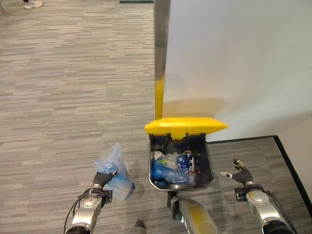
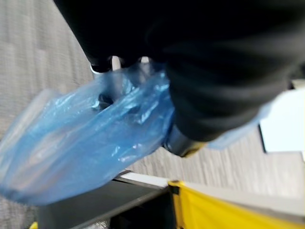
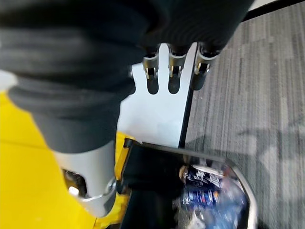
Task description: Gather garbage on tea table into small bin, then transfer packed bag to large trash can.
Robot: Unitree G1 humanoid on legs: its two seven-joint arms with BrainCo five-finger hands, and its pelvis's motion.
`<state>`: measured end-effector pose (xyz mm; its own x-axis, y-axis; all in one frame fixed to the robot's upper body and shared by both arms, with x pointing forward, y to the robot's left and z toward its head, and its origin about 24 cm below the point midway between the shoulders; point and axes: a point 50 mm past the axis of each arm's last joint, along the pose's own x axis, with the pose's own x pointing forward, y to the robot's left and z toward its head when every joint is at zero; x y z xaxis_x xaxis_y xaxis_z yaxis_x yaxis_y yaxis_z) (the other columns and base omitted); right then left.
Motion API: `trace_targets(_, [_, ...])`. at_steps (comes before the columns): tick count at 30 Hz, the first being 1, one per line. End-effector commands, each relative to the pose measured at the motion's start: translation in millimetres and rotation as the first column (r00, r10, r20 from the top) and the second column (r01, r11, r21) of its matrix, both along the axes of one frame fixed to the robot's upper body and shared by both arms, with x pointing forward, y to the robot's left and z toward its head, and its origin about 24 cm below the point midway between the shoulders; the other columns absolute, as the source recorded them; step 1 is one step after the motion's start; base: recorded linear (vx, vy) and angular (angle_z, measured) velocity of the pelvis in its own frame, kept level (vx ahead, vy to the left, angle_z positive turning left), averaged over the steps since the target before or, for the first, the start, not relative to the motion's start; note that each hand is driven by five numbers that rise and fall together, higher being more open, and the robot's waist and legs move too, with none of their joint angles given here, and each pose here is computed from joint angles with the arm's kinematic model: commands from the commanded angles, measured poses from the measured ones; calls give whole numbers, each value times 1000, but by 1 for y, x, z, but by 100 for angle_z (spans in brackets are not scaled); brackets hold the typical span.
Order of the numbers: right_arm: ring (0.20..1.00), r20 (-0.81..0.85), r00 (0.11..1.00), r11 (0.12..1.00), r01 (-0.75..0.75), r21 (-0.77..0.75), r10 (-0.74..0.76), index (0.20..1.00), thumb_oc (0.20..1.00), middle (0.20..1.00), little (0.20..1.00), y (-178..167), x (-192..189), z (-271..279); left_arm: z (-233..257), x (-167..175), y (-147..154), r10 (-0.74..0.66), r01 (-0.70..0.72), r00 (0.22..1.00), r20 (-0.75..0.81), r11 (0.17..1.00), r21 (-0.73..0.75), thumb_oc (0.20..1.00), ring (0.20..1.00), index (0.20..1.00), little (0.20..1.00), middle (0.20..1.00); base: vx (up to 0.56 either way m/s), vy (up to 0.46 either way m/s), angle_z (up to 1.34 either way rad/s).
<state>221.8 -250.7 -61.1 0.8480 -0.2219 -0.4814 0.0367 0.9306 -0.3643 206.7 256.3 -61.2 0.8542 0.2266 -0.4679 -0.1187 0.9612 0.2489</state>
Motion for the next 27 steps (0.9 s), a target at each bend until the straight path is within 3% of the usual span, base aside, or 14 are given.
trace_targets(1, [1000,26,998,996,-67,58,65,1000,1000,1000,1000,23,-2,-3,11,-5,9,-39,37,998,54,999,36,200,200,200,200,200,-31,23,-10])
trace_targets(10, [1000,188,933,935,-333,121,308,1000,1000,1000,1000,89,46,30,14,8,-15,-153,152,984,86,988,22,200,200,200,200,200,-10,10,-8])
trace_targets(15, [1000,328,859,897,-436,66,393,1000,1000,1000,1000,117,83,72,28,29,-27,-203,200,966,161,979,31,200,200,200,200,200,-3,-12,7])
trace_targets(21, [1000,402,807,885,-466,-17,433,1000,1000,1000,1000,127,114,108,47,48,-43,-286,283,928,239,958,50,200,200,200,200,200,1,-30,6])
trace_targets(27, [1000,439,797,906,-408,-114,415,1000,1000,1000,1000,114,142,143,76,74,-79,-452,445,826,336,890,105,200,200,200,200,200,-6,-11,1])
